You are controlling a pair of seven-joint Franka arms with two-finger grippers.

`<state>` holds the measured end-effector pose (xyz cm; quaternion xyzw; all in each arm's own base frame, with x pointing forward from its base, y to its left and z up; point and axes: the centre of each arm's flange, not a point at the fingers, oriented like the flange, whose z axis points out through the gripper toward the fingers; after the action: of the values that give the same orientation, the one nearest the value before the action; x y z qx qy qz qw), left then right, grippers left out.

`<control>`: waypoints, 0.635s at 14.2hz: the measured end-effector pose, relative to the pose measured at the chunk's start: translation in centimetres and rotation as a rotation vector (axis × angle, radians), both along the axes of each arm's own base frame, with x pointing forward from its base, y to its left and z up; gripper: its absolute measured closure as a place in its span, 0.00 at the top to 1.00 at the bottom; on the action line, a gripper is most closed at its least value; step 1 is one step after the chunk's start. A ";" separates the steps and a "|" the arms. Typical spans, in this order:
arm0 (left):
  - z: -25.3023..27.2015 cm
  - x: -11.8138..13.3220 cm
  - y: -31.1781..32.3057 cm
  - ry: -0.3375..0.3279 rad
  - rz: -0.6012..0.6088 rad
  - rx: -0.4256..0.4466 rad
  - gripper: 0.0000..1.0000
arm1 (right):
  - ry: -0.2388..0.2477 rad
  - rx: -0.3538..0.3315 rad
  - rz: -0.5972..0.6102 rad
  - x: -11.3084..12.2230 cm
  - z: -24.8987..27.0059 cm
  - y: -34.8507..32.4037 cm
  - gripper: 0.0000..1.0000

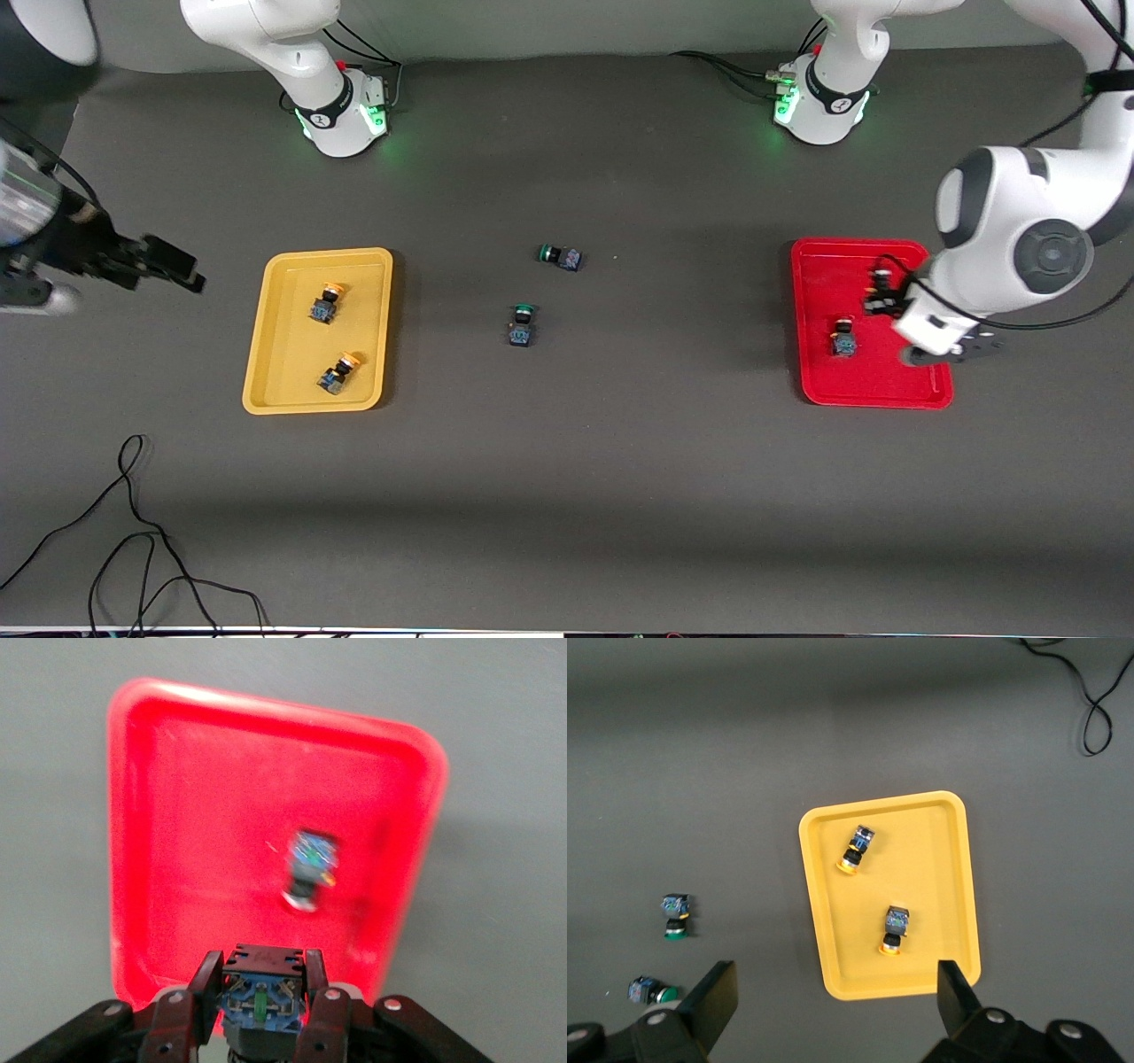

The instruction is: Place red and yellow buttons in trays

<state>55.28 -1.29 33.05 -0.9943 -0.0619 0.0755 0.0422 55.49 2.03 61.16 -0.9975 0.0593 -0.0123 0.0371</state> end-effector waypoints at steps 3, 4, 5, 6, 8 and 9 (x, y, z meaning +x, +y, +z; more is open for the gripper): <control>-9.1 -2.1 2.1 -0.064 -0.077 0.031 0.42 | -0.011 -0.042 0.042 -0.5 1.1 -0.2 1.00; -11.3 -2.6 2.7 -0.063 -0.092 0.033 0.42 | -0.010 -0.047 0.053 -0.6 1.1 -0.1 1.00; -12.8 -2.8 3.4 -0.058 -0.094 0.032 0.42 | -0.007 -0.048 0.060 -0.6 1.0 0.0 1.00; -13.6 -2.8 4.0 -0.055 -0.092 0.031 0.42 | -0.002 -0.048 0.063 -0.7 0.8 0.0 1.00; -13.3 -2.5 4.3 -0.065 -0.092 0.035 0.58 | 0.006 -0.047 0.067 -0.9 0.4 0.0 1.00; -12.8 -2.2 4.2 -0.074 -0.093 0.037 0.70 | 0.008 -0.047 0.069 -1.0 0.3 0.0 1.00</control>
<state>53.06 2.94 20.23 -0.9973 -0.0186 0.0354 0.0615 54.48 2.04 61.50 -0.9996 0.0247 -0.0083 0.0138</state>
